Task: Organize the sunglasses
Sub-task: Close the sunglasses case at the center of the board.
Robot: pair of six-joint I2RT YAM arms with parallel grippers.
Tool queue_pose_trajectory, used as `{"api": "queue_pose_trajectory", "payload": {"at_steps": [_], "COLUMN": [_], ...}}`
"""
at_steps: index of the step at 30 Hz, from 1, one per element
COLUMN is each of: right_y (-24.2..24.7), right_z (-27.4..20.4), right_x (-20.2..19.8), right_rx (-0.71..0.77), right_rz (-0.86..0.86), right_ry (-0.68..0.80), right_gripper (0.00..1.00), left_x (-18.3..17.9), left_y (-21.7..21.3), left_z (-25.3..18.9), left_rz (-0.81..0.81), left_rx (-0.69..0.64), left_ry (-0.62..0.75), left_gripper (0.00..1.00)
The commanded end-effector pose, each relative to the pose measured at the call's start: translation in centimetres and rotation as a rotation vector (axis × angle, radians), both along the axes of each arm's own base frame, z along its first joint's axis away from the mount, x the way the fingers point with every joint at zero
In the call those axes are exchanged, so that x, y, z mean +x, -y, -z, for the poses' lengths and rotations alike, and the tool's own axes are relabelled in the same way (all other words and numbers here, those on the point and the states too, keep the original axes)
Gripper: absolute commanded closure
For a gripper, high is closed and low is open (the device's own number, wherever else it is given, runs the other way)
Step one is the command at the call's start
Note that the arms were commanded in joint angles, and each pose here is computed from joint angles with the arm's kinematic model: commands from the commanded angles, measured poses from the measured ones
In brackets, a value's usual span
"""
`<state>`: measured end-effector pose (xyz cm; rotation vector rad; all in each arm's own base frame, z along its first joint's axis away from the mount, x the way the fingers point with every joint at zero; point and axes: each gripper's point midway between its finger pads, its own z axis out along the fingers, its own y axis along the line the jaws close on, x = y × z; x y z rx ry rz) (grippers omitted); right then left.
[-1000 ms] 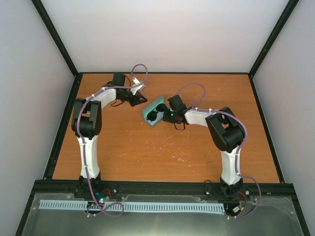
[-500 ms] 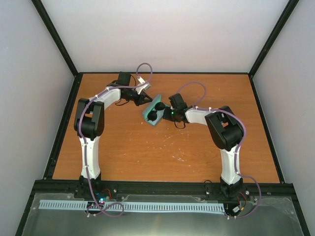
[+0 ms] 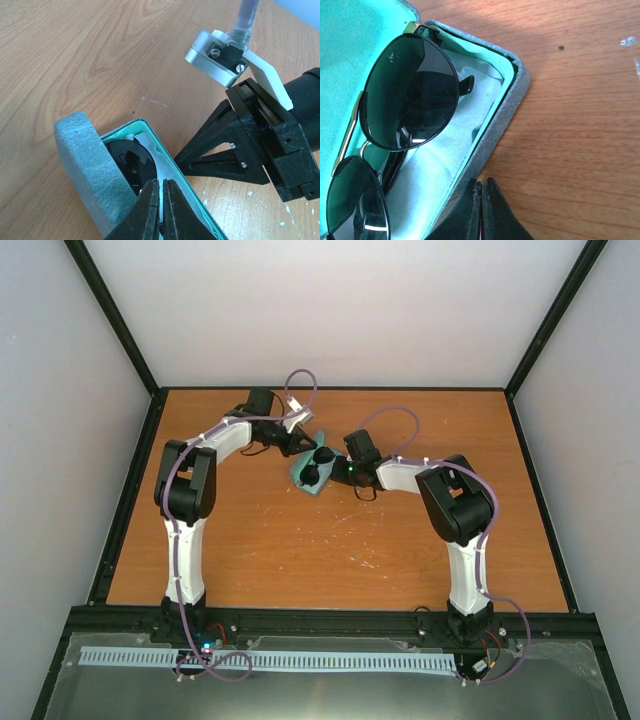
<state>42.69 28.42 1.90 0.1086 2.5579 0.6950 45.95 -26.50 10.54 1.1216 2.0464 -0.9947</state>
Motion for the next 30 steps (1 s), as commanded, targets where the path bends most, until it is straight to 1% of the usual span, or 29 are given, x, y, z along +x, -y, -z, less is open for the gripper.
{"api": "queue_pose_trajectory", "payload": {"at_steps": [1, 4, 9, 11, 13, 16, 21, 30], "right_y": [2.0, 2.2, 2.4, 2.5, 2.5, 2.5, 2.6, 2.7], "right_z": [4.5, 4.5, 4.4, 4.5, 4.6, 4.6, 4.3, 4.1], "right_x": [-2.3, -2.3, -2.3, -2.3, -2.3, -2.2, -1.6, -1.0], "right_rx": [-0.078, -0.079, -0.083, -0.085, -0.087, -0.090, -0.094, -0.092], "right_rz": [0.016, 0.019, 0.022, 0.024, 0.025, 0.025, 0.031, 0.037], "right_ry": [-0.127, -0.128, -0.127, -0.130, -0.131, -0.129, -0.116, -0.111], "right_gripper": [0.97, 0.97, 0.97, 0.97, 0.97, 0.97, 0.97, 0.97], "left_x": [0.5, 0.3, 1.6, 2.3, 2.8, 2.7, 1.8, 0.7], "left_y": [0.9, 0.4, -2.9, -4.2, -5.0, -5.5, -4.8, -3.2], "left_z": [-1.2, -1.8, -6.8, -7.8, -7.1, -4.7, -1.8, 0.0], "left_rz": [0.014, 0.014, -0.080, -0.117, -0.129, -0.131, -0.116, -0.087], "left_rx": [-0.023, -0.005, -0.091, -0.080, -0.040, 0.004, 0.003, 0.015], "left_ry": [0.029, 0.068, 0.209, 0.241, 0.241, 0.197, 0.097, 0.049], "left_gripper": [0.94, 0.95, 0.96, 0.96, 0.97, 0.97, 0.97, 0.97]}}
